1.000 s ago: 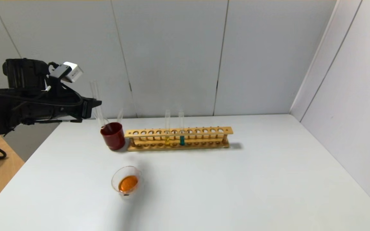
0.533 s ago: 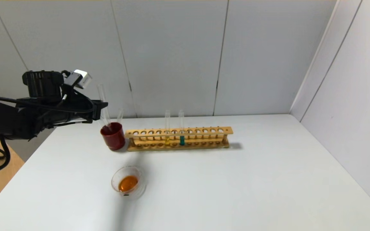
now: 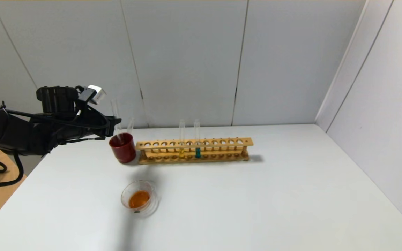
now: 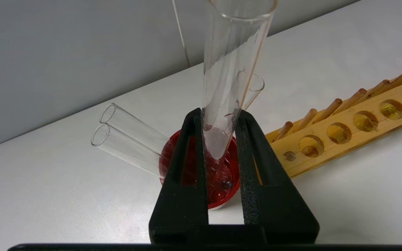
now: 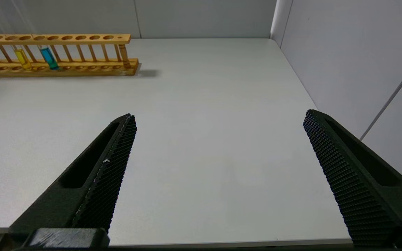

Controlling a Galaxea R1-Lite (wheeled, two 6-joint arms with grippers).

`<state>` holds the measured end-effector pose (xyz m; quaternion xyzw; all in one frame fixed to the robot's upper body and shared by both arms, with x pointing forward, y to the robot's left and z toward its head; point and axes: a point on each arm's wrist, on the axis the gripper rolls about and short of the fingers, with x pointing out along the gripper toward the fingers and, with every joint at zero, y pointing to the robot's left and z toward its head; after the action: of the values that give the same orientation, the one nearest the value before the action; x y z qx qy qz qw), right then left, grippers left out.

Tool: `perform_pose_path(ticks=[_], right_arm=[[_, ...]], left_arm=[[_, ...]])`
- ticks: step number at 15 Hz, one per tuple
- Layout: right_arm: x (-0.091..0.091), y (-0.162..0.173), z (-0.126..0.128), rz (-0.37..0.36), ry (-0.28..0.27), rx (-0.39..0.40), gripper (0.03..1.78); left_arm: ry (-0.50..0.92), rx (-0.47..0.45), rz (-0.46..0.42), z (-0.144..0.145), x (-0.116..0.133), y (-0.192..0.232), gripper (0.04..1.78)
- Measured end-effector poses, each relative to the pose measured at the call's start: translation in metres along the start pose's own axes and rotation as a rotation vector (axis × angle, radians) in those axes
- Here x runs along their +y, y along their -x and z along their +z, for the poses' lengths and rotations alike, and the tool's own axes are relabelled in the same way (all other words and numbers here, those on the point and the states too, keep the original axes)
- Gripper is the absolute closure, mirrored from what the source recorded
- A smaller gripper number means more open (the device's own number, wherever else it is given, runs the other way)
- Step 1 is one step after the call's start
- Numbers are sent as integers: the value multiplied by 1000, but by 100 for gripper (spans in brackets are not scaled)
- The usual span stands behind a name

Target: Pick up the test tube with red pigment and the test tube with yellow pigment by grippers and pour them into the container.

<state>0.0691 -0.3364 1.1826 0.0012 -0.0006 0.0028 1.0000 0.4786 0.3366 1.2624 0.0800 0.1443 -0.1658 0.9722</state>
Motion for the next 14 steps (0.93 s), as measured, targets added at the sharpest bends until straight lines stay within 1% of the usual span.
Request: perform_pose_path(ticks=[2, 4, 8, 10, 12, 14], right_arm=[[0, 0, 0, 0, 0, 0, 6], [0, 0, 0, -1, 0, 0, 6], [0, 0, 0, 0, 0, 0, 6], [0, 0, 0, 0, 0, 0, 6], [0, 0, 0, -1, 0, 0, 6], [0, 0, 0, 0, 0, 0, 6]], left_arm=[[0, 4, -4, -1, -1, -1, 138], [-5, 4, -9, -1, -3, -1, 117], [-17, -11, -16, 5, -9, 6, 50], [-30, -42, -10, 16, -10, 15, 25], [-45, -86, -1, 31, -13, 28, 11], [-65, -142, 10, 49, -18, 45, 7]])
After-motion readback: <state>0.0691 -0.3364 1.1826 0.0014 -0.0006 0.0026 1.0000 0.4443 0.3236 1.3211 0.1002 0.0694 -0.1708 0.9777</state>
